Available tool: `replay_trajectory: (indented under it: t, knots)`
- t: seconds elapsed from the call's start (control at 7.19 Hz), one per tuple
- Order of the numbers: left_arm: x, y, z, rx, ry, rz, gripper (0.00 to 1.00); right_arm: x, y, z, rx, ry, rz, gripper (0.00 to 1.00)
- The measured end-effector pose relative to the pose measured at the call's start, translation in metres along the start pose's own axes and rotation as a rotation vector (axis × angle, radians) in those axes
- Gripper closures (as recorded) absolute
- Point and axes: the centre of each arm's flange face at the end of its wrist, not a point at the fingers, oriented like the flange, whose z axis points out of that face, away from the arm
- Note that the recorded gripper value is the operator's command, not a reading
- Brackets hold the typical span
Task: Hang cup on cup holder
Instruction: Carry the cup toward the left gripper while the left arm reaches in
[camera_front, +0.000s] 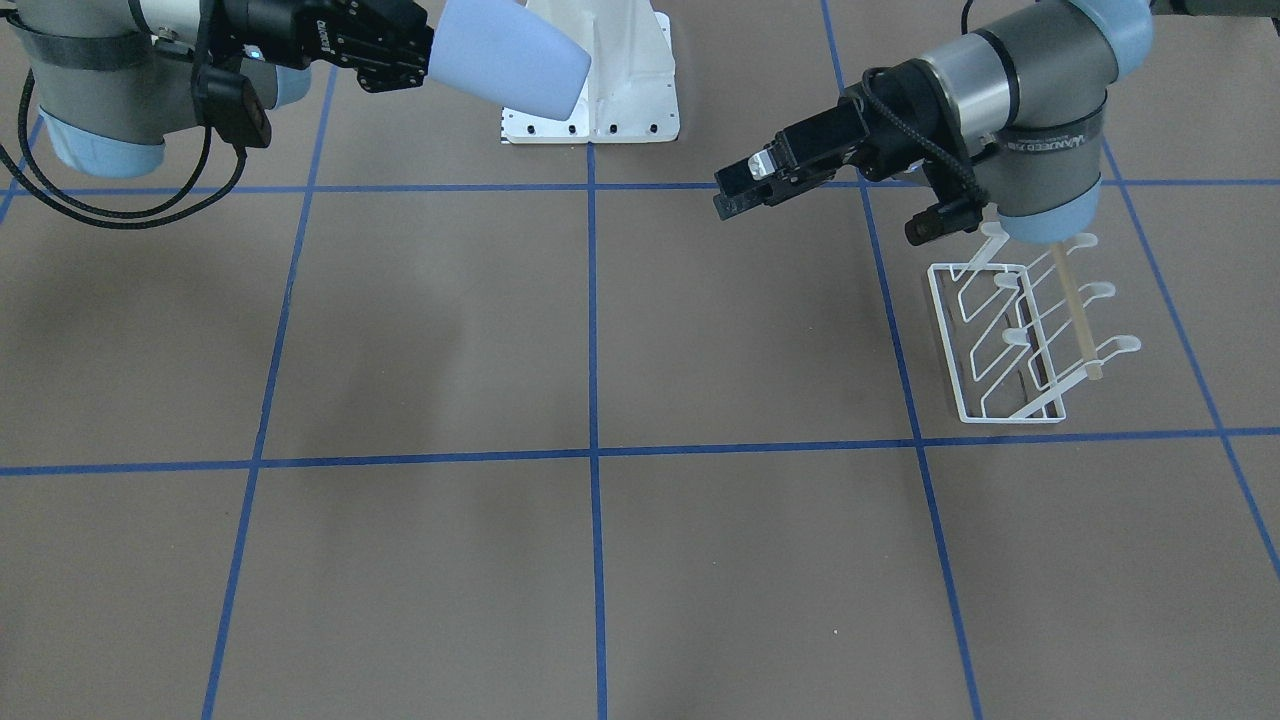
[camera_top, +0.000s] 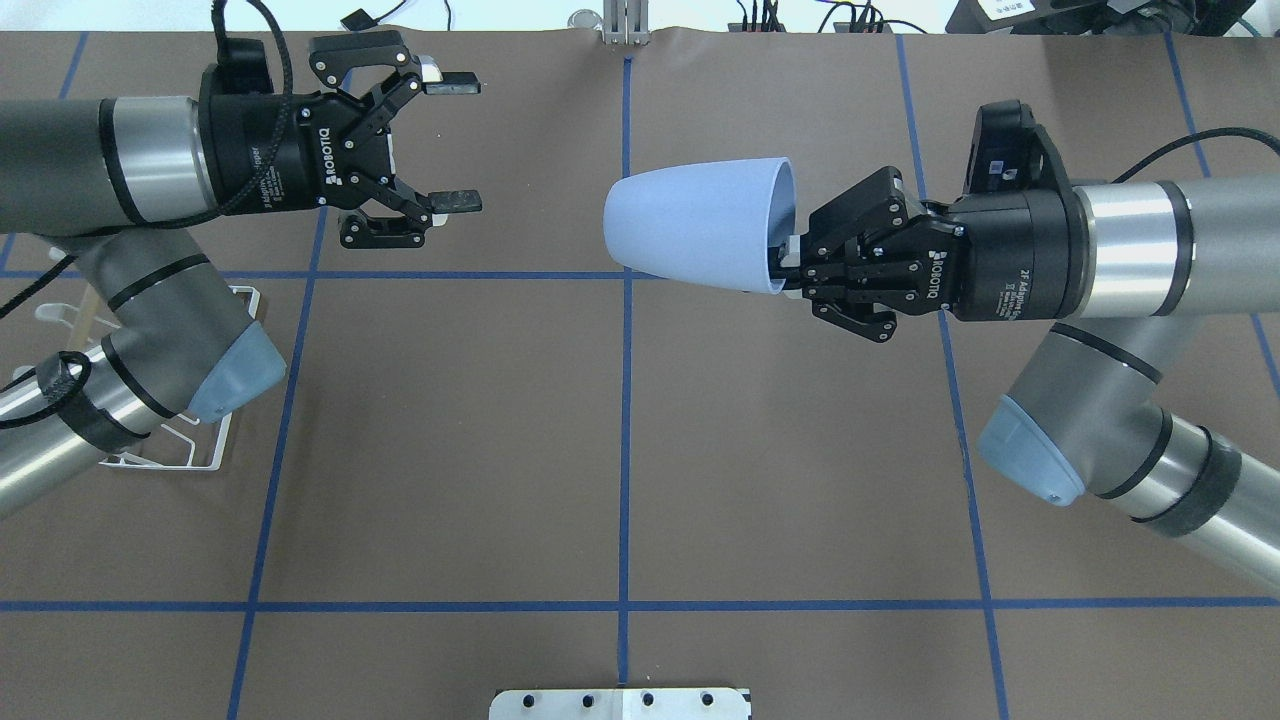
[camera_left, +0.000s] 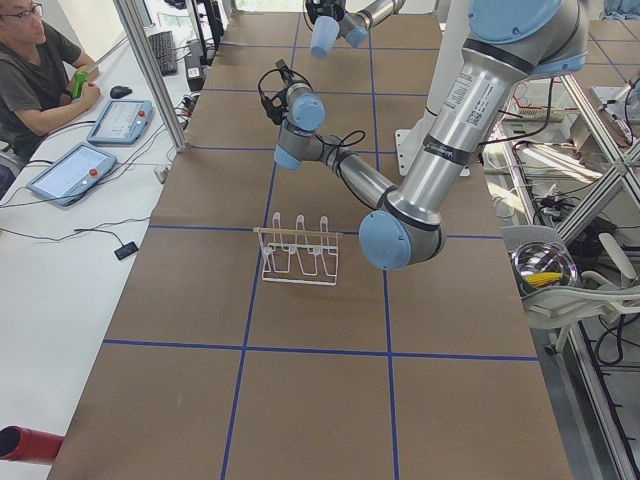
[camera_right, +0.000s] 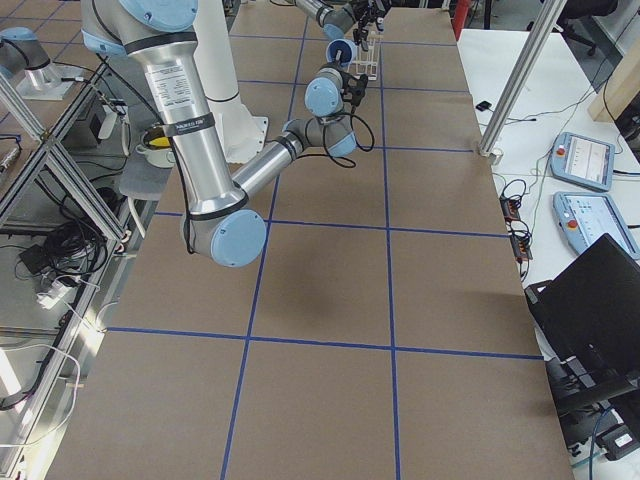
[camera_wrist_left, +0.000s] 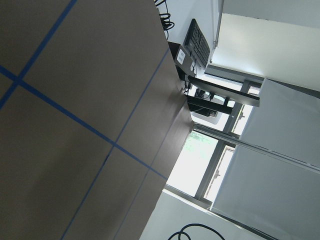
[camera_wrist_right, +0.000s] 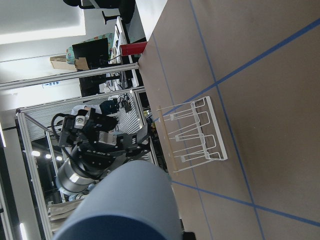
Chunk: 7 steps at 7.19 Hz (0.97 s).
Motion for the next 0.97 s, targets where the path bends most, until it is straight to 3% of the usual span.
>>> replay_trajectory:
  t: [0.28, 0.7, 0.97]
  knots:
    - [0.005, 0.017, 0.001, -0.085, 0.083, -0.068, 0.03, -0.005, 0.008, 0.009, -0.036, -0.048, 0.013, 1.00]
    - [-0.003, 0.054, 0.014, -0.212, 0.176, -0.086, 0.02, -0.009, 0.015, 0.019, -0.064, -0.065, 0.013, 1.00]
    - [-0.007, 0.071, 0.015, -0.257, 0.190, -0.093, 0.02, -0.011, 0.017, 0.022, -0.070, -0.068, 0.012, 1.00]
